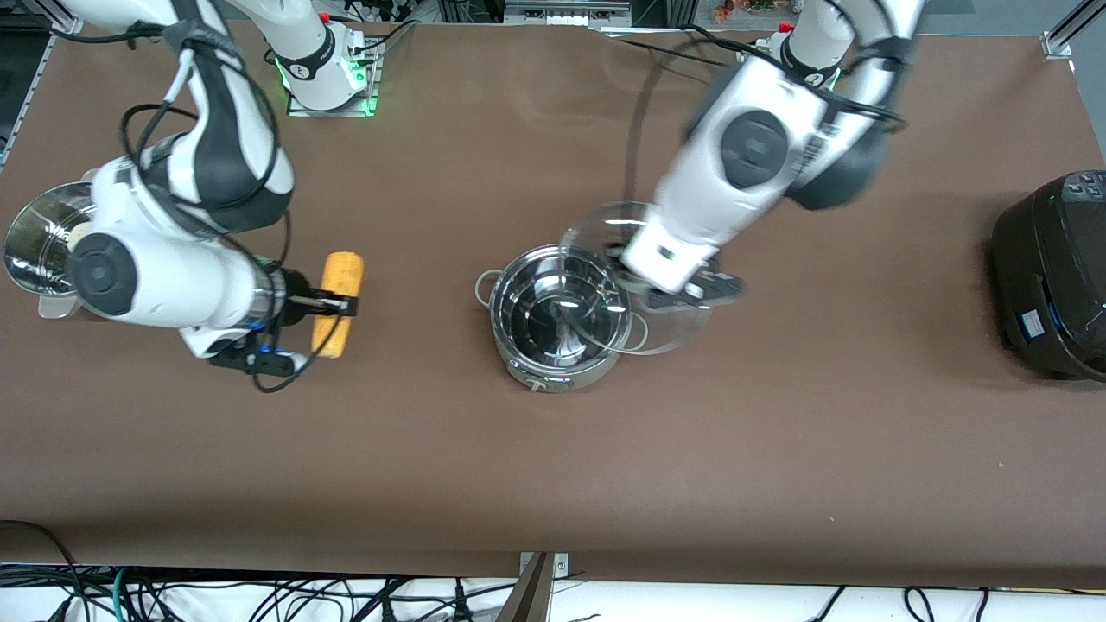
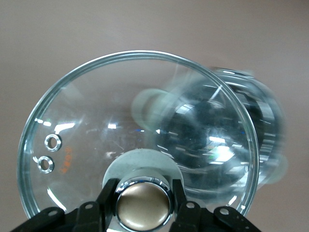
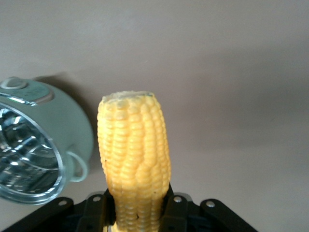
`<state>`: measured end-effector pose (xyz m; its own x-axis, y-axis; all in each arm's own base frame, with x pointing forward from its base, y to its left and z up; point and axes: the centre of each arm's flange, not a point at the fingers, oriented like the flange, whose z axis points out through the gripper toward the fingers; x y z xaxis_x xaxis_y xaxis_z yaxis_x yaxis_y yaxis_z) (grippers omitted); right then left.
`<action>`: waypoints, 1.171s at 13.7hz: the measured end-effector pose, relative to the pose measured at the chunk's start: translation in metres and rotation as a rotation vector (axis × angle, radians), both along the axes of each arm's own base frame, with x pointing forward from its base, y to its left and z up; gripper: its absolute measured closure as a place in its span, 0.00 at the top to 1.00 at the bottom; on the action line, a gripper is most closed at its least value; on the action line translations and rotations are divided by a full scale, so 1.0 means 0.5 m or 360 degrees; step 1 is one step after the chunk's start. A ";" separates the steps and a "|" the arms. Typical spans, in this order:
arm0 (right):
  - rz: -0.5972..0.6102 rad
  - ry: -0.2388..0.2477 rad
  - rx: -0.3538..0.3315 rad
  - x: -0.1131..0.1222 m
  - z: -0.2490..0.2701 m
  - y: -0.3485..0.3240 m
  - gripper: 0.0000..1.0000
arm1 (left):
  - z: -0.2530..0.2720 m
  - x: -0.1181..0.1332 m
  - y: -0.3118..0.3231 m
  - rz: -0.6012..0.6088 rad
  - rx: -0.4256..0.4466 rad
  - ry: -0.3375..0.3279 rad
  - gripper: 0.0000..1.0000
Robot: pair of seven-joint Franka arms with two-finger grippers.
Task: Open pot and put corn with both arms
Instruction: 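Carry the corn over the pot while the left gripper sets the lid down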
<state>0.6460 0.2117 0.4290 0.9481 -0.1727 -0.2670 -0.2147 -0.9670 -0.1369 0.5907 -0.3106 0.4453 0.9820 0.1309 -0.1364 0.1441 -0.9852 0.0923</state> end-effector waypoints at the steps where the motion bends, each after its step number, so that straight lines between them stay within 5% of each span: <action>1: -0.0040 -0.0002 -0.0010 -0.010 0.001 0.040 0.34 | -0.029 0.013 0.069 -0.0067 0.0070 0.0012 0.51; 6: -0.0263 -0.0173 0.0010 -0.064 -0.037 0.299 0.34 | -0.135 0.024 0.297 -0.0208 0.0234 0.0046 0.51; 11: -0.0480 -0.0362 0.0143 -0.117 -0.167 0.509 0.34 | -0.267 -0.003 0.485 -0.0259 0.0214 0.0061 0.51; 16: -0.0482 -0.0314 0.0085 -0.135 -0.309 0.540 0.34 | -0.315 -0.029 0.616 -0.0311 0.0088 0.0109 0.51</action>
<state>0.5788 0.4818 0.2745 0.8902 -0.4445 -0.1001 -0.4548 -0.8540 -0.2528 0.5762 -0.0027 0.2880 0.9781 -0.0521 -0.2017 -0.0462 -0.9984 0.0337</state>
